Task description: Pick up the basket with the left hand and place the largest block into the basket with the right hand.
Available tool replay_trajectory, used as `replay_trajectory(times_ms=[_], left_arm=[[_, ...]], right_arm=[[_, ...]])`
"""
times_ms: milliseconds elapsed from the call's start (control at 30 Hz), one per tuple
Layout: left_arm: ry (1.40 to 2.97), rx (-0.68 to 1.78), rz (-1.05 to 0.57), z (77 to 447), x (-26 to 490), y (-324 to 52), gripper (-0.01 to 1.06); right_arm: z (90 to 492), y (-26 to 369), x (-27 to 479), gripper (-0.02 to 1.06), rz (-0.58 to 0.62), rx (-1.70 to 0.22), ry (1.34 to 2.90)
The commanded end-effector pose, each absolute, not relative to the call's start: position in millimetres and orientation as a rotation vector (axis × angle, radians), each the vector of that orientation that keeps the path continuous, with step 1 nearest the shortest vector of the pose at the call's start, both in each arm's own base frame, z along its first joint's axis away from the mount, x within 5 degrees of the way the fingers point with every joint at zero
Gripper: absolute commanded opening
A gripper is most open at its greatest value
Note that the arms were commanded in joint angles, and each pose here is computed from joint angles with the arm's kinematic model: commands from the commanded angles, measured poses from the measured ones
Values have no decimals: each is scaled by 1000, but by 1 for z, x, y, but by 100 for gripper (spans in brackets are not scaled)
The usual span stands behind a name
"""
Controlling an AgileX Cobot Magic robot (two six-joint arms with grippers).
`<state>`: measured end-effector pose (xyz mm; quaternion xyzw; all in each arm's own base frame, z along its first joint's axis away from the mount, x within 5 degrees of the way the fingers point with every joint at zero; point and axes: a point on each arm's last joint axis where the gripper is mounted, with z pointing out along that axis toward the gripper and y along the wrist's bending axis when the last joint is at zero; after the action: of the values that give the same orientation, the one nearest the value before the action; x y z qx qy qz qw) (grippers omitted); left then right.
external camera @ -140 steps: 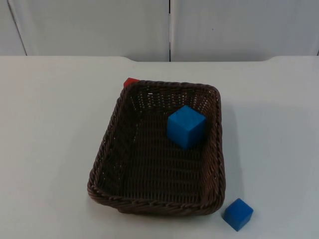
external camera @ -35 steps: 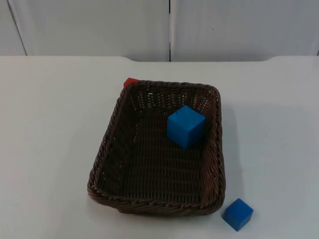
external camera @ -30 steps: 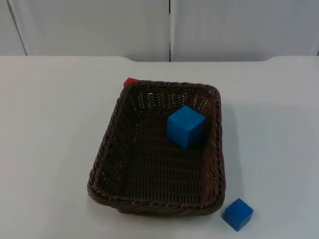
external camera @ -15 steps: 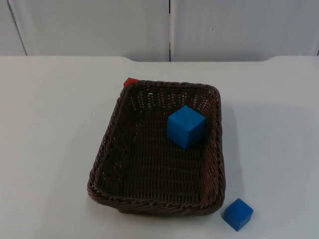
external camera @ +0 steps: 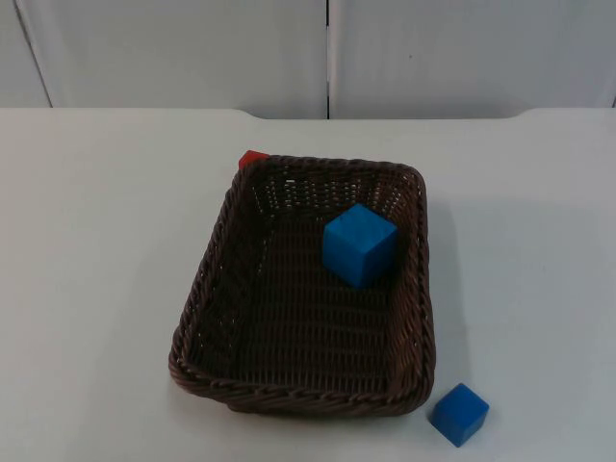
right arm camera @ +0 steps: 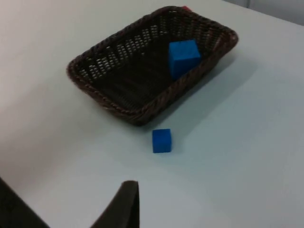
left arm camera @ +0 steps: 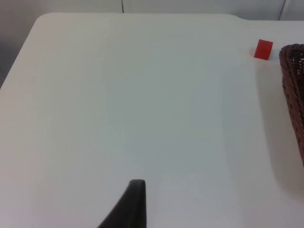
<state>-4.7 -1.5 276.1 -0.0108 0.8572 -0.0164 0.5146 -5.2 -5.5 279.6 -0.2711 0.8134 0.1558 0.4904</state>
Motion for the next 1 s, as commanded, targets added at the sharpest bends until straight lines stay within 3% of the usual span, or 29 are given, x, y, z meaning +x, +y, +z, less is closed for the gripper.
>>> replay_trajectory(times_ms=[0, 967], left_arm=[[2062, -33, -38, 275, -5, -1, 105], [2062, -33, -38, 275, -5, -1, 105]], right_arm=[[280, -5, -5, 105, 355, -593, 1980], [280, -2, -7, 105, 67, -129, 2045]])
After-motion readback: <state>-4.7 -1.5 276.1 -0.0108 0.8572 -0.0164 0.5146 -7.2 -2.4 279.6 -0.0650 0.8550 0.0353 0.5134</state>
